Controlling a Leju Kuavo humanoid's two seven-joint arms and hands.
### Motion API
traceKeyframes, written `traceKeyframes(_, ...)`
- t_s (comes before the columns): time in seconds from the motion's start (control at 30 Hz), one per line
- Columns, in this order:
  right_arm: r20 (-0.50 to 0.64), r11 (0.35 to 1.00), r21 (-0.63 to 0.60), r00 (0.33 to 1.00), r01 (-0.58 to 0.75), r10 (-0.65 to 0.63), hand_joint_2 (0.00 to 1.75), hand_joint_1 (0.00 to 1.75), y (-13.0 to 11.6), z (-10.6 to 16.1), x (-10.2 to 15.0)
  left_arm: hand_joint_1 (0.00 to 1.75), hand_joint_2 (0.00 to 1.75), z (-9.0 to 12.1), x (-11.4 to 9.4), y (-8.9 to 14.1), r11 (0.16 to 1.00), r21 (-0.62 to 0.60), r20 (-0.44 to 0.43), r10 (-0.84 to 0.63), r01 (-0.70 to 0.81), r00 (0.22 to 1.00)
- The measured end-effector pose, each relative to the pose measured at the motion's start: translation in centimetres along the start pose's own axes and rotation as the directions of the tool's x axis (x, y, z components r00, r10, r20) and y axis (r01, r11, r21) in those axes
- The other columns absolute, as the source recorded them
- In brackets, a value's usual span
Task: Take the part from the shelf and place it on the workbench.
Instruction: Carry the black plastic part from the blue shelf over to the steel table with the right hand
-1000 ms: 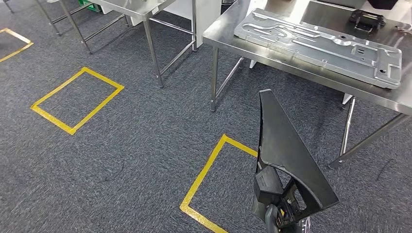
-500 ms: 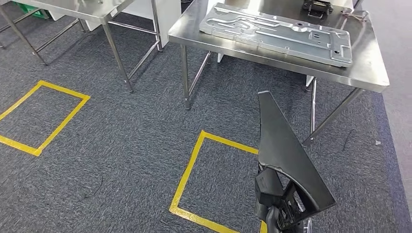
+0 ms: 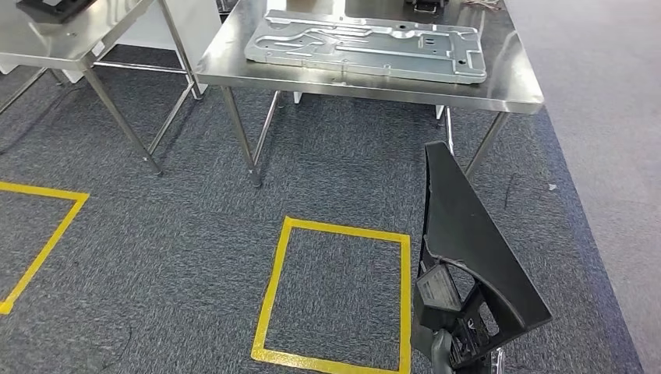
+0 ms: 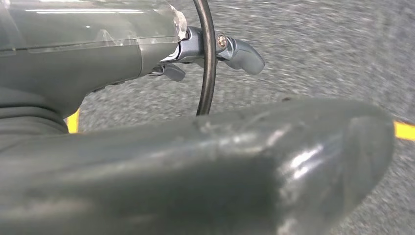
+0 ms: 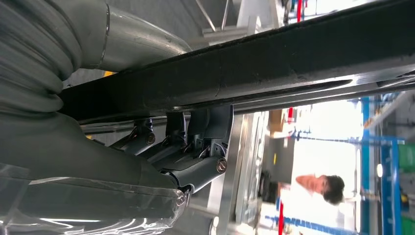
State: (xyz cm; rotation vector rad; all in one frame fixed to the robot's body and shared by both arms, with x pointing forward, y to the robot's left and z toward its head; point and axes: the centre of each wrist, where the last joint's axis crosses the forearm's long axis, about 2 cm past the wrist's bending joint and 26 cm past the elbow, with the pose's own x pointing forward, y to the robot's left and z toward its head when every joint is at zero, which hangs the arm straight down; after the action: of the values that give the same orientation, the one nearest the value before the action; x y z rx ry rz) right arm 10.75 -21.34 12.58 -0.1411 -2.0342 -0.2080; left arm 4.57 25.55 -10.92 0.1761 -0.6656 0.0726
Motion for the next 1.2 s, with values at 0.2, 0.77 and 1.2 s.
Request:
traceKeyframes(0.2,-0.028,0.996,-0.013,0.996,-0.091,0.09,1.75,1.75,-0.1,0.0,0.0,0.0,0.0,-0.1,0.2,-0.1,1.0,-0.018,0.011,0.002,-0.002,1.0)
traceKeyframes(0.77,-0.047,0.979,-0.034,0.978,-0.202,0.201,1.75,1.75,0.8,-1.7,-0.4,0.0,0.0,-0.3,0.3,0.4,0.999,-0.034,0.0,-0.031,0.031,1.0)
traceKeyframes(1.2,-0.158,0.948,-0.089,0.944,-0.307,0.291,1.75,1.75,0.7,-1.9,-1.8,0.0,0.0,-0.3,-0.4,2.1,0.998,-0.017,-0.048,-0.061,0.06,0.997)
